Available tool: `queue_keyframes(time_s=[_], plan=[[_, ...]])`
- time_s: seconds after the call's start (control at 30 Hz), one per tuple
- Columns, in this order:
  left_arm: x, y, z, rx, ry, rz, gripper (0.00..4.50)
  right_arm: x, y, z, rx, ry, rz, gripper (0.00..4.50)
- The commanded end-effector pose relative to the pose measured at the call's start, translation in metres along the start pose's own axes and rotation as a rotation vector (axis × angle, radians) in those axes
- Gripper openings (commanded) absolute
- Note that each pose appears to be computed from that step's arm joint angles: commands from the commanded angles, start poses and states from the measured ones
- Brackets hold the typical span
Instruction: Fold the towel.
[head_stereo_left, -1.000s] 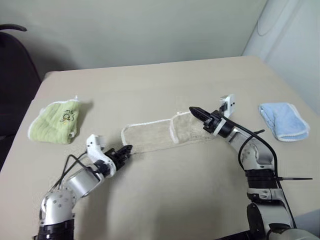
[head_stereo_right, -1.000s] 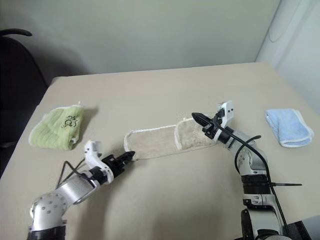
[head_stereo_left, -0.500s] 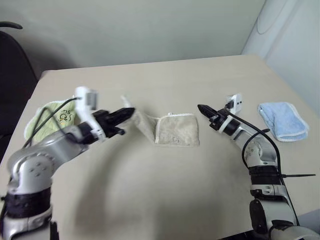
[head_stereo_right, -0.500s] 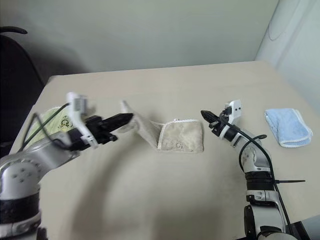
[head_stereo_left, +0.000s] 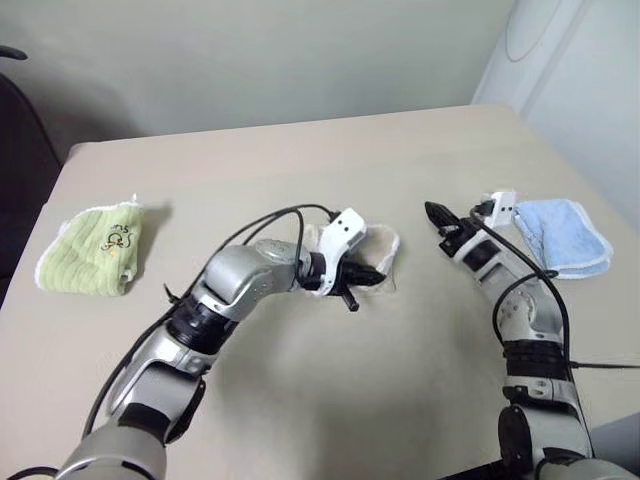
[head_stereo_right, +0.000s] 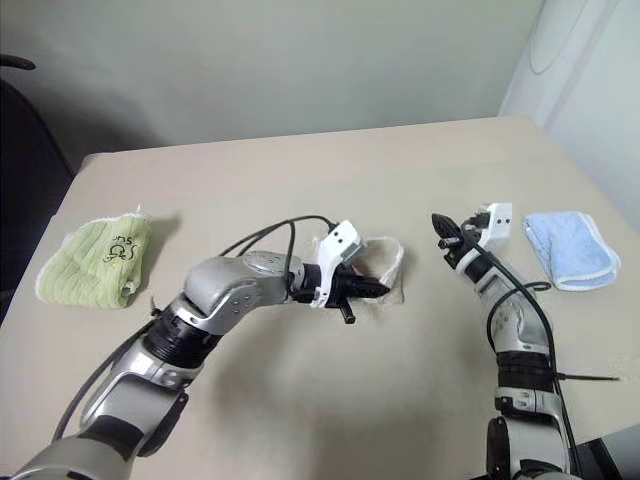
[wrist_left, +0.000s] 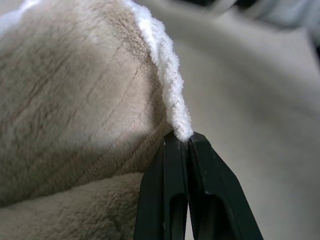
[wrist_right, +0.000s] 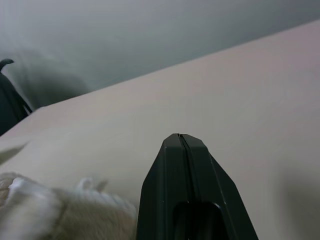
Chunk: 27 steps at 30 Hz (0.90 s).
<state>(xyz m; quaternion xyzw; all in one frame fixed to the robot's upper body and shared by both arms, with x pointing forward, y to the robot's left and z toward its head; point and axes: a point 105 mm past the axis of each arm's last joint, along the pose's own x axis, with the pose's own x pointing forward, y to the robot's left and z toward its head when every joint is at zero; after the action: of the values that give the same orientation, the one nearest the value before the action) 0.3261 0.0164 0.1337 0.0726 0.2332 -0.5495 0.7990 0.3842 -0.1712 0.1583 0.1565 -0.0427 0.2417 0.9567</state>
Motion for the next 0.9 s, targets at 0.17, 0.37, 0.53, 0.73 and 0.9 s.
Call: queue_keyframes(time_s=[0.17,0.37,0.53,0.73,0.9], plan=[[-0.024,-0.006,0.031,-0.054,-0.210,-0.083,2.48,-0.006,0.016,0.023,-0.087,-0.039,0.054,0.00],[-0.084,0.031,0.051,-0.022,-0.424,0.178,4.24,-0.011,0.052,0.027,-0.177,0.025,0.267,0.00],[-0.106,0.049,0.053,0.031,-0.467,0.307,3.24,-0.008,0.100,0.030,-0.197,0.060,0.486,0.00],[-0.067,0.049,0.019,0.146,-0.282,0.255,1.19,0.013,0.114,-0.003,-0.192,0.160,0.523,0.00],[-0.055,0.060,0.004,0.131,-0.232,0.272,0.84,0.022,0.096,-0.031,-0.177,0.230,0.451,0.00]])
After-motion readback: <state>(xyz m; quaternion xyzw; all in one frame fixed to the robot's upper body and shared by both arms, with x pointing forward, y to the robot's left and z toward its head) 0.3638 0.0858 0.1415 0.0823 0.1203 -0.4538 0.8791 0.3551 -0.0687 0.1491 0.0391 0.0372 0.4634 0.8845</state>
